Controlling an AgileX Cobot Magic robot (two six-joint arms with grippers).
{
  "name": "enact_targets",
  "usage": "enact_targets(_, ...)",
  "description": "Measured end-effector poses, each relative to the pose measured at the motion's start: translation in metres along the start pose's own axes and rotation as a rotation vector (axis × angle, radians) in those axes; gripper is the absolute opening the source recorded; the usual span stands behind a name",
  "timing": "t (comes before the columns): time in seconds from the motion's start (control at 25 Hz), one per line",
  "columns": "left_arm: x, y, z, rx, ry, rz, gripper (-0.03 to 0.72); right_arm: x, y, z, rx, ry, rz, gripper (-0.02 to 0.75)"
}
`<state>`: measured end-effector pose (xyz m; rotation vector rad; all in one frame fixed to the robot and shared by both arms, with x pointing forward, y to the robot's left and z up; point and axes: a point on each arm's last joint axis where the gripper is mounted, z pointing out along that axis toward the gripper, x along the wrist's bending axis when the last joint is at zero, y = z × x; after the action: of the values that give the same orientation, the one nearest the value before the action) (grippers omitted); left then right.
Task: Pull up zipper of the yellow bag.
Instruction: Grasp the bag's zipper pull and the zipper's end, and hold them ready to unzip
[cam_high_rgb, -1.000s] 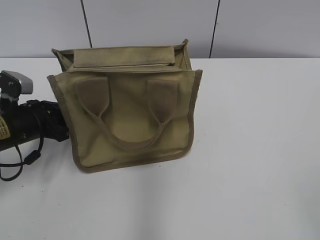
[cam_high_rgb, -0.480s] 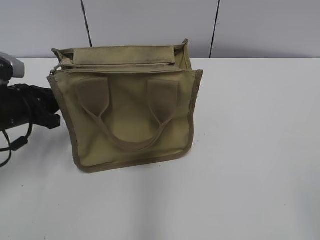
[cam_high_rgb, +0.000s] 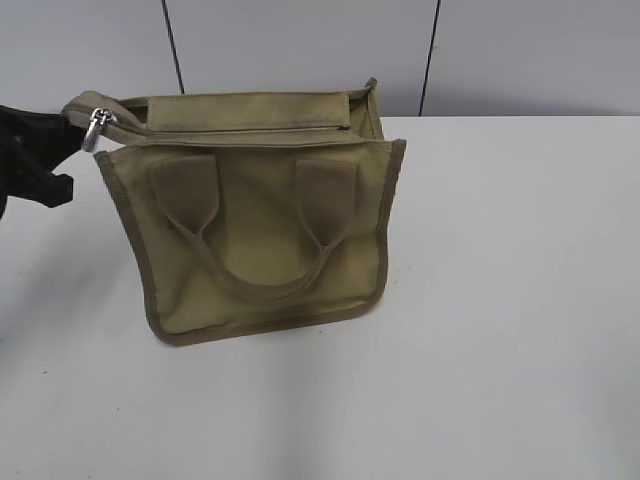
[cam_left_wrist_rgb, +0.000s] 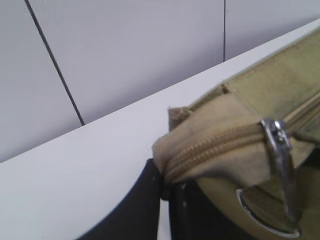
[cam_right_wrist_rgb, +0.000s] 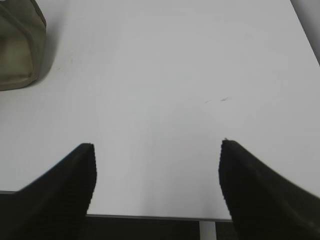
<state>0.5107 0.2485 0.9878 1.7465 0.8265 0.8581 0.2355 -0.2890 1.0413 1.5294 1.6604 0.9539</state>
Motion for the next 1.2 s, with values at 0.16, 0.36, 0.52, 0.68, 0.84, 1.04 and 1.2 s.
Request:
enact_targets(0.16, 0.001, 0.008, -0.007, -0.005, 0.023, 0.014, 0.002, 0.001, 0.000, 0.000, -0.004, 0.027, 0.049, 0.576)
enact_targets(0.36, 0.001, 0.008, -0.008, 0.006, 0.019, 0.031, 0.002, 0.001, 0.025, 0.002, -0.061, 0.068, 0.088, 0.521)
enact_targets(0.52, 0.000, 0.008, -0.008, 0.004, 0.016, 0.026, 0.002, 0.001, 0.060, 0.025, -0.033, 0.097, 0.085, 0.512)
enact_targets(0.68, 0.000, 0.009, -0.008, -0.001, 0.014, 0.026, 0.001, 0.003, 0.099, 0.063, 0.071, 0.157, 0.032, 0.511)
enact_targets(0.84, 0.003, 0.015, -0.006, -0.020, 0.021, 0.022, 0.001, 0.007, 0.142, 0.113, 0.184, 0.231, 0.014, 0.511)
enact_targets(1.04, 0.012, 0.031, 0.001, -0.053, 0.039, 0.001, 0.001, 0.054, 0.182, 0.164, 0.256, 0.384, -0.047, 0.511)
enact_targets(1.2, 0.013, 0.031, 0.004, -0.050, 0.034, -0.007, 0.001, 0.116, 0.198, 0.206, 0.317, 0.469, -0.019, 0.511)
